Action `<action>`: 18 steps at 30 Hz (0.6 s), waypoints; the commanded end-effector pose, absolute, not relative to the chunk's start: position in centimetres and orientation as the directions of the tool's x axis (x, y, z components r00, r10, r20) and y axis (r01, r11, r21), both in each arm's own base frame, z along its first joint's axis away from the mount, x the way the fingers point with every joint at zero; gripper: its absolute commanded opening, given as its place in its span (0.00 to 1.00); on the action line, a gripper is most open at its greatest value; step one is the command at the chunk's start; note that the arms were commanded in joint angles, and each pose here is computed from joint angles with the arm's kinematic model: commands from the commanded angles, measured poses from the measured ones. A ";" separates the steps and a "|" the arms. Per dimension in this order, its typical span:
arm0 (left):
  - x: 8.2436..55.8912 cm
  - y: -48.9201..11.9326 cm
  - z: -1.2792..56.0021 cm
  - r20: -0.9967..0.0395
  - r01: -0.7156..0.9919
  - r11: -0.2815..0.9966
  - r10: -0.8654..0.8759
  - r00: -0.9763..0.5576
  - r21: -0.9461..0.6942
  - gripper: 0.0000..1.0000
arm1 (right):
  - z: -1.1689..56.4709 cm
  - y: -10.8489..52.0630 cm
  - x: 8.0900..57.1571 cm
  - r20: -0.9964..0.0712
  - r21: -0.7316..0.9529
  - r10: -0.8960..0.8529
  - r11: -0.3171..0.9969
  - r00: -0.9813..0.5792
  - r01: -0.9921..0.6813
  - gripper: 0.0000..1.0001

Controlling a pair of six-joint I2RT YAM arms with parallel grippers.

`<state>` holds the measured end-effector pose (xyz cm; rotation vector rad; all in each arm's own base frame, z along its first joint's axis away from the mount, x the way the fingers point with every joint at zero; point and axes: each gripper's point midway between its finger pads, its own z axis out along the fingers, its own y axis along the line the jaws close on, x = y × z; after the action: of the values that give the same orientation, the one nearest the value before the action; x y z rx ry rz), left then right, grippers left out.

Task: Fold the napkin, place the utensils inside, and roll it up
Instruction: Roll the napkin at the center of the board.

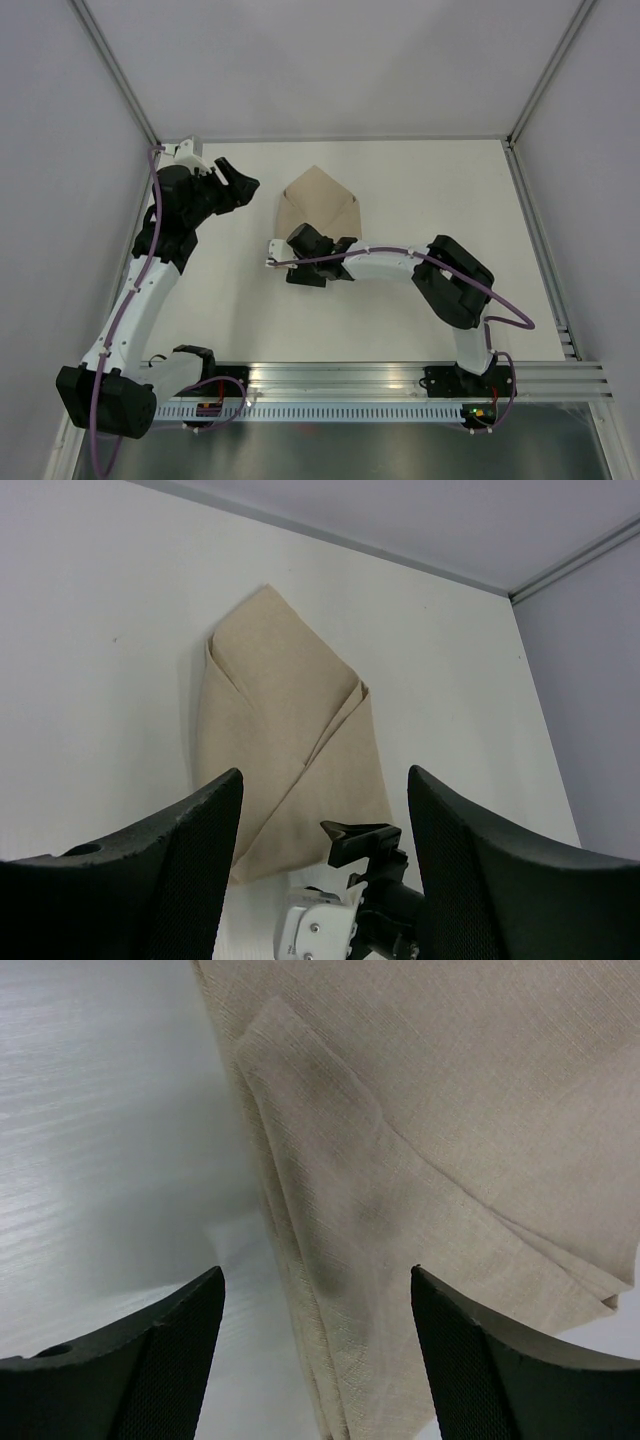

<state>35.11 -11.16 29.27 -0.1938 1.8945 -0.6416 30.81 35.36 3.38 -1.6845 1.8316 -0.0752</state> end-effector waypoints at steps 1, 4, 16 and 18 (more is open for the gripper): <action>35.4 -11.2 30.1 -0.828 0.189 0.842 -0.412 -0.381 -0.506 0.72 | 5.6 34.2 31.8 -0.416 -0.495 -0.909 0.209 0.019 -0.843 0.80; 35.5 -11.3 29.8 -0.825 0.187 0.842 -0.411 -0.388 -0.506 0.72 | 5.3 33.8 32.0 -0.418 -0.488 -0.908 0.214 0.012 -0.846 0.79; 35.3 -11.7 29.5 -0.818 0.204 0.828 -0.420 -0.393 -0.523 0.72 | 4.8 33.4 31.9 -0.473 -0.414 -0.881 0.236 -0.014 -0.879 0.72; 35.4 -11.7 29.4 -0.817 0.203 0.828 -0.420 -0.394 -0.524 0.72 | 4.4 33.2 31.9 -0.470 -0.408 -0.883 0.235 -0.018 -0.882 0.72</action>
<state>35.22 -11.21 28.63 -0.1927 1.8960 -0.6432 31.77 33.60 3.32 -1.6438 1.8738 -0.0068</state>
